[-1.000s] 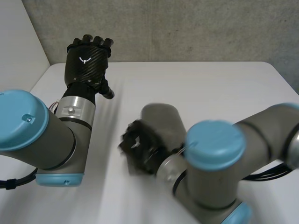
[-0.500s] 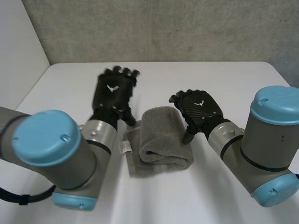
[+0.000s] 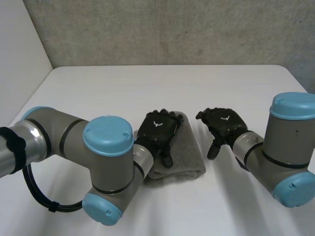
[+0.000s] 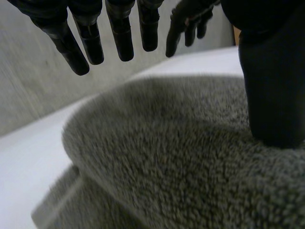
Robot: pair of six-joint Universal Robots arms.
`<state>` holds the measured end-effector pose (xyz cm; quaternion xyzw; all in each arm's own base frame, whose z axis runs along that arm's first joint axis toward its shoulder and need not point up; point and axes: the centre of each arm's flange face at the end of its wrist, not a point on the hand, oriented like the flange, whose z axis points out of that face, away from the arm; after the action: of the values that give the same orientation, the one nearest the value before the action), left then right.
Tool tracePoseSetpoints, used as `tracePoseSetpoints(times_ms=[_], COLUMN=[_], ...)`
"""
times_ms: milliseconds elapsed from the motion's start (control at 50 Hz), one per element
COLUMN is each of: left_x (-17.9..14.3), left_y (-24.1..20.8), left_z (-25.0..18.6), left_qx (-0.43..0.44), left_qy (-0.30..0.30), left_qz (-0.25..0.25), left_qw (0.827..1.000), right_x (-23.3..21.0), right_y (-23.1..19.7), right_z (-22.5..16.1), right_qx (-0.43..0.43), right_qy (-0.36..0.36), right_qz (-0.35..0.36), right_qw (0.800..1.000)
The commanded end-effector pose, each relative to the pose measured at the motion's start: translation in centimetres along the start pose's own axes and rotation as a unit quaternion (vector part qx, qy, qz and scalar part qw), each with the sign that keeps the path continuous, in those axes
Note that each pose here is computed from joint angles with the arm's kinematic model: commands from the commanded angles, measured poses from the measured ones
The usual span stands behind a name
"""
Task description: Fold the towel.
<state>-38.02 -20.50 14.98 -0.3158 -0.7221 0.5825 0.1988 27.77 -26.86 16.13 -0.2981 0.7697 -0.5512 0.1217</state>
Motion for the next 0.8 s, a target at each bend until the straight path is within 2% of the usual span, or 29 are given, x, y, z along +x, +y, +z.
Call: tracePoseSetpoints(times_ms=[20,100,240,580,680,720,740,780,800], left_x=[-1.0,-2.0,-3.6,-4.6,-5.1,-5.9,-5.9,-6.8,-6.8], left_y=[2.0,2.8,3.2,3.6,0.8,-2.5,-2.5,-5.8,-5.8], left_z=[-0.4,-0.8,-2.5,-3.6,-3.7,-3.8,-3.8,-4.1,-4.1], left_qx=[-0.045,-0.062,-0.081,-0.091,-0.054,-0.005,-0.005,0.04,0.04], left_qy=[-0.013,-0.027,-0.072,-0.093,-0.099,-0.11,-0.111,-0.123,-0.123], left_qz=[0.0,-0.004,-0.008,-0.01,-0.011,-0.015,-0.016,-0.019,-0.019], left_qw=[0.999,0.998,0.994,0.991,0.994,0.994,0.994,0.991,0.991], right_x=[-0.9,-1.6,-4.2,-5.9,-5.1,-4.9,-4.6,-3.9,-3.9], right_y=[1.0,0.8,-0.4,1.5,-0.1,-1.3,-2.9,-6.4,-6.4], right_z=[1.1,1.6,1.3,2.0,2.0,1.6,0.8,-1.0,-1.0], right_qx=[-0.039,-0.043,-0.022,-0.046,-0.024,-0.008,0.014,0.064,0.064], right_qy=[-0.04,-0.061,-0.099,-0.11,-0.098,-0.095,-0.09,-0.081,-0.081], right_qz=[0.012,0.037,0.037,0.028,0.027,0.024,0.022,0.021,0.021], right_qw=[0.998,0.997,0.994,0.992,0.995,0.995,0.996,0.994,0.994])
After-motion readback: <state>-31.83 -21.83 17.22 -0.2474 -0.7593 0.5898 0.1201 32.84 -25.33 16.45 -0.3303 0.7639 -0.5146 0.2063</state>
